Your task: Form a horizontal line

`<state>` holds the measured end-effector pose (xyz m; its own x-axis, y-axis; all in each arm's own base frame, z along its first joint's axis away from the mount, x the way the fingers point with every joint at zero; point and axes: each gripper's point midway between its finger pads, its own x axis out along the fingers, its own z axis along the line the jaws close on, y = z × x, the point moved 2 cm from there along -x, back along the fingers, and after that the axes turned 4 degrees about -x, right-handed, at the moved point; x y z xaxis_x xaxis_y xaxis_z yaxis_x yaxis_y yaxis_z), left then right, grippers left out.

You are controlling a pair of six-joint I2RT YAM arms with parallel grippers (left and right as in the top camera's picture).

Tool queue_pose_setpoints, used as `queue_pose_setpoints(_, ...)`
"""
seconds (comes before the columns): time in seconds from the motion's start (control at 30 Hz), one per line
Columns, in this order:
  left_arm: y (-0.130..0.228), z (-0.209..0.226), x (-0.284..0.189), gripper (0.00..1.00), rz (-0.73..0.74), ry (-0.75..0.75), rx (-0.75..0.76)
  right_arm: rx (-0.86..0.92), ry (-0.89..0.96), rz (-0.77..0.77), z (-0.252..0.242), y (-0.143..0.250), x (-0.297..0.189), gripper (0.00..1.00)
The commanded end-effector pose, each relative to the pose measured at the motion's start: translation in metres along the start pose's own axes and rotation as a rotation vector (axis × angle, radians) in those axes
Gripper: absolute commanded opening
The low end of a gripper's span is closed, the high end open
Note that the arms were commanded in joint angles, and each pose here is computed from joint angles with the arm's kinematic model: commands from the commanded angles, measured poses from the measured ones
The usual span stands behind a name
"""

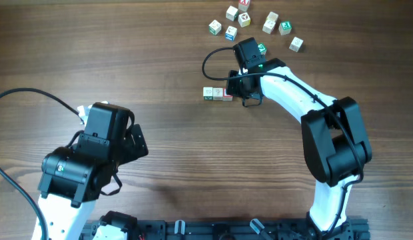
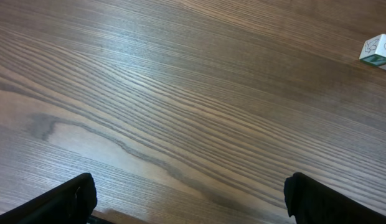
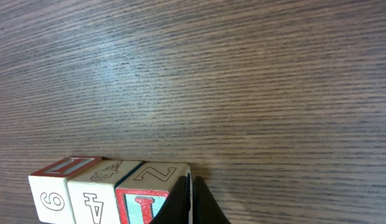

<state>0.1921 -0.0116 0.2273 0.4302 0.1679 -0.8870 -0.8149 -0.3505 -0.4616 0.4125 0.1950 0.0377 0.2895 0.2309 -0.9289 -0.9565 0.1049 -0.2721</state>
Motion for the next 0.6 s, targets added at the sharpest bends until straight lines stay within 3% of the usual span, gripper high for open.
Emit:
queue_pose_setpoints(0.0, 0.000, 0.001, 0.000, 1.00, 0.000, 0.000, -0.021, -0.022, 0.002, 0.007, -0.001, 0.003, 0.009, 0.05)
queue_pose_setpoints(0.27, 0.000, 0.001, 0.000, 1.00, -0.001, 0.000, -0.022, 0.035, 0.140, -0.047, -0.023, -0.004, 0.005, 0.05)
queue_pose_setpoints(0.57, 0.000, 0.001, 0.000, 1.00, -0.001, 0.000, -0.022, 0.085, 0.144, -0.043, -0.022, -0.002, -0.015, 0.05)
